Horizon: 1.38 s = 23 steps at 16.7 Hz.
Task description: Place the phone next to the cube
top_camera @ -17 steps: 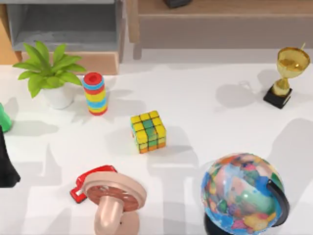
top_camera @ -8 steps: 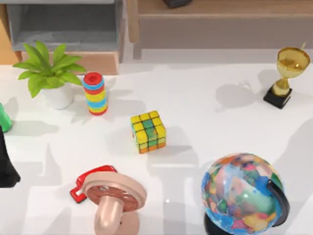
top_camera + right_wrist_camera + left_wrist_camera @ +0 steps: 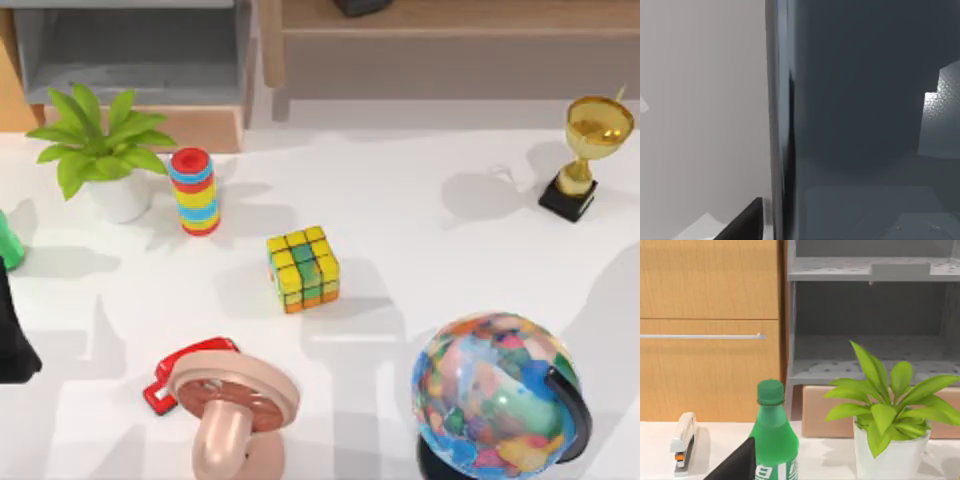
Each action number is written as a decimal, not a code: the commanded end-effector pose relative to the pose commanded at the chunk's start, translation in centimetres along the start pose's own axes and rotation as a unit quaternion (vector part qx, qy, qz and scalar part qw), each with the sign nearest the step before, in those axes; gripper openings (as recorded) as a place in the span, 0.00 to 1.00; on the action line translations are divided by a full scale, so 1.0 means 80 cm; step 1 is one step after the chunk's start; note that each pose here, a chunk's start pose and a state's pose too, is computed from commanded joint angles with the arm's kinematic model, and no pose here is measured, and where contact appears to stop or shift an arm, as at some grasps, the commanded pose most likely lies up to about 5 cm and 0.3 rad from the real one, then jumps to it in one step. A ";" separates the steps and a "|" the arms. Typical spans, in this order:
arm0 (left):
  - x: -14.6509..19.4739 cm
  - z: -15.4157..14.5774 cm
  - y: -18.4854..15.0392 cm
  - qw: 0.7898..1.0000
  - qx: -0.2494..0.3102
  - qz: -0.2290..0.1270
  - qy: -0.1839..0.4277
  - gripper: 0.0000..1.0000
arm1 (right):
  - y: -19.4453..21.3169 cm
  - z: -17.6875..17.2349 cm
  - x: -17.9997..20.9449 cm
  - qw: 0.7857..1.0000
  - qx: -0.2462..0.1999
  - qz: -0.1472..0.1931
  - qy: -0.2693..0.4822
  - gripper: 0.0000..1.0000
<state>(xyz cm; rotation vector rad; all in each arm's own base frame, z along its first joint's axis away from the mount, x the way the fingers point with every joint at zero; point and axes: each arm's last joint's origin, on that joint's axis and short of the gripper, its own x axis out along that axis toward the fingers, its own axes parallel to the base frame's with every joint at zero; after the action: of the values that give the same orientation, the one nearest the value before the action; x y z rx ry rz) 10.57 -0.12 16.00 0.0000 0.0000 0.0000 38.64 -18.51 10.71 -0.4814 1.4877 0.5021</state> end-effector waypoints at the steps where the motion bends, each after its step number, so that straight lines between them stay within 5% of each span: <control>1: 0.000 0.000 0.000 1.000 0.000 0.000 0.000 1.00 | 0.000 0.000 0.000 1.000 0.000 0.000 0.000 0.55; 8: 0.000 0.000 0.000 1.000 0.000 0.000 0.000 1.00 | 0.000 0.000 0.000 1.000 0.000 0.000 0.000 0.02; 23: 0.000 0.000 0.000 1.000 0.000 0.000 0.000 1.00 | 0.002 0.001 -0.034 1.000 0.002 -0.002 -0.003 0.00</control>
<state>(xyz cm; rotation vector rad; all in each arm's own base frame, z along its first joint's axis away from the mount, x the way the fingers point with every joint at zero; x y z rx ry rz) 10.57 -0.12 16.00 0.0000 0.0000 0.0000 38.58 -18.37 13.43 -0.4800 1.4807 0.4976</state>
